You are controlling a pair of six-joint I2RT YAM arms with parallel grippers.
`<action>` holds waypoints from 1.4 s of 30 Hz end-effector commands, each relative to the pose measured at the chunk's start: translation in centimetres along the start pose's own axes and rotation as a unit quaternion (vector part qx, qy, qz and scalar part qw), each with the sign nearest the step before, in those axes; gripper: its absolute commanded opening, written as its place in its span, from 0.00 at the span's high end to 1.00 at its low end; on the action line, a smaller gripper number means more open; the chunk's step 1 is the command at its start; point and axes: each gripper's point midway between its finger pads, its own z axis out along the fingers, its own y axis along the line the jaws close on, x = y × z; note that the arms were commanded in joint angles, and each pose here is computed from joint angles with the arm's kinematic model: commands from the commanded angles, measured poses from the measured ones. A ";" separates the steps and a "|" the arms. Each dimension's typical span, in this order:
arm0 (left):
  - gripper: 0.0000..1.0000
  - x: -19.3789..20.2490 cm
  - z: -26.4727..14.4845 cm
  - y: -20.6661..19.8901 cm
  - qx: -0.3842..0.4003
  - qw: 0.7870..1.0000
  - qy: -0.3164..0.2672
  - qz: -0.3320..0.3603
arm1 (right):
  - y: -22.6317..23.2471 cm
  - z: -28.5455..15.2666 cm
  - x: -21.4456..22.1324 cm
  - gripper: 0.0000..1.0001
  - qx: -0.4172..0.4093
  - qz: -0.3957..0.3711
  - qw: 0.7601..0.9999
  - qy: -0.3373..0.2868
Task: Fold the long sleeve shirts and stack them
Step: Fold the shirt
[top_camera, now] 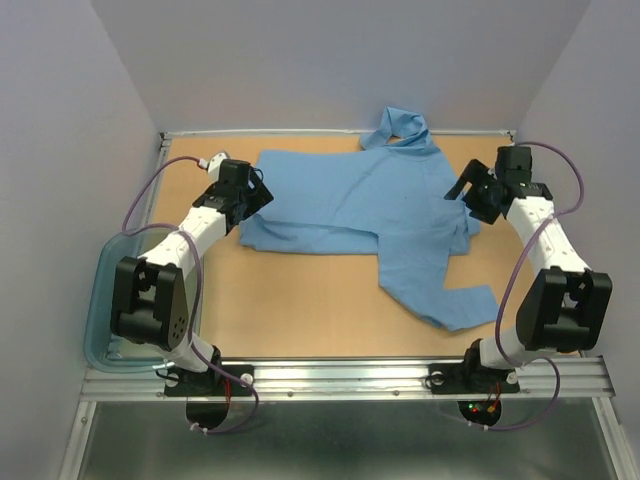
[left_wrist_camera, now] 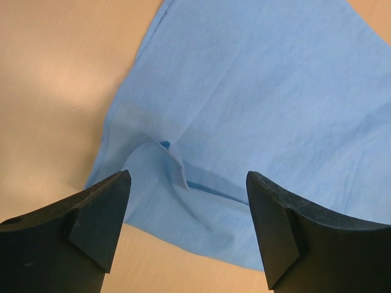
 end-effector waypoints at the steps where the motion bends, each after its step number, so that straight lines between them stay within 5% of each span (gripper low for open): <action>1: 0.14 -0.6 -3.2 -2.0 0.063 0.998 -0.004 -0.004 | 7.3 -3.2 0.0 0.15 -0.103 -0.096 0.990 -0.023; 7: 0.21 1.1 -3.3 -1.1 0.073 0.997 0.005 -0.011 | 14.1 -2.5 6.0 0.16 -0.210 -0.125 0.969 0.045; 15: 0.25 3.6 -0.5 -0.8 0.063 0.997 0.042 -0.021 | 14.0 1.9 10.1 0.17 -0.220 -0.107 0.964 0.106; 30: 0.26 4.7 3.3 5.2 -0.024 0.998 0.048 -0.042 | 7.9 9.0 9.9 0.21 -0.064 -0.093 0.990 0.081; 42: 0.26 5.1 3.2 7.2 -0.044 0.996 0.058 -0.046 | 6.2 8.0 4.7 0.20 -0.019 -0.085 0.996 0.005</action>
